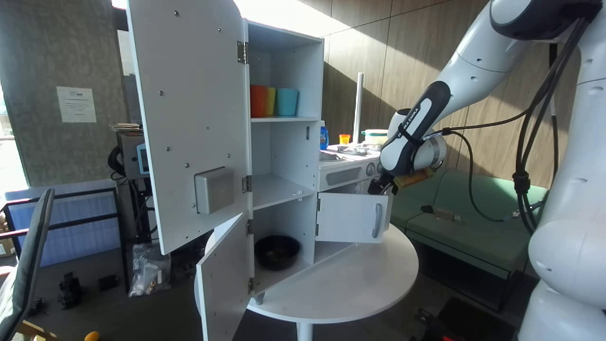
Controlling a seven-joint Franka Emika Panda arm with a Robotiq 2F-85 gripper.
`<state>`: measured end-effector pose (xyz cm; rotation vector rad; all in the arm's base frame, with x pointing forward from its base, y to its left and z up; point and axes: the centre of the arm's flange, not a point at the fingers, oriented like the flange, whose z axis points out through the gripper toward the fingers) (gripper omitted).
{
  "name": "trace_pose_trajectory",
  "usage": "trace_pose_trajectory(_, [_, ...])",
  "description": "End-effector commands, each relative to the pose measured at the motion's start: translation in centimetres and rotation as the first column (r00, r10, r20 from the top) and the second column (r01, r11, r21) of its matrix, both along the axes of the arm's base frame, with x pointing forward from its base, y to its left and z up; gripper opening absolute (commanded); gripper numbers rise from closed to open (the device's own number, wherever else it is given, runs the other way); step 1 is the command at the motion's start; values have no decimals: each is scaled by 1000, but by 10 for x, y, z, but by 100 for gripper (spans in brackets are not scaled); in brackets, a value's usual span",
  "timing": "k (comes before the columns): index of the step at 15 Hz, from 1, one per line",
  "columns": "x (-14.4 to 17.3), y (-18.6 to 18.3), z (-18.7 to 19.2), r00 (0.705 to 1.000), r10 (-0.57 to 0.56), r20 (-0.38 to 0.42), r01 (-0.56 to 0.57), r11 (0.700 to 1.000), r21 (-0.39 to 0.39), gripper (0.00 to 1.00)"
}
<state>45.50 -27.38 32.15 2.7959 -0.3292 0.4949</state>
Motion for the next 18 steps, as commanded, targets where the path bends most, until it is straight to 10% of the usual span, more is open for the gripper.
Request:
trace_pose_trajectory(1, [-20,16,-4,993,75,-92,-78,997,-23,100])
trace_pose_trajectory(10, [-62,71,-37,947,280,-156,-282,959,13,100])
trace_pose_trajectory(18, [-60,141,-45,948,312,67,-316,947,53,100])
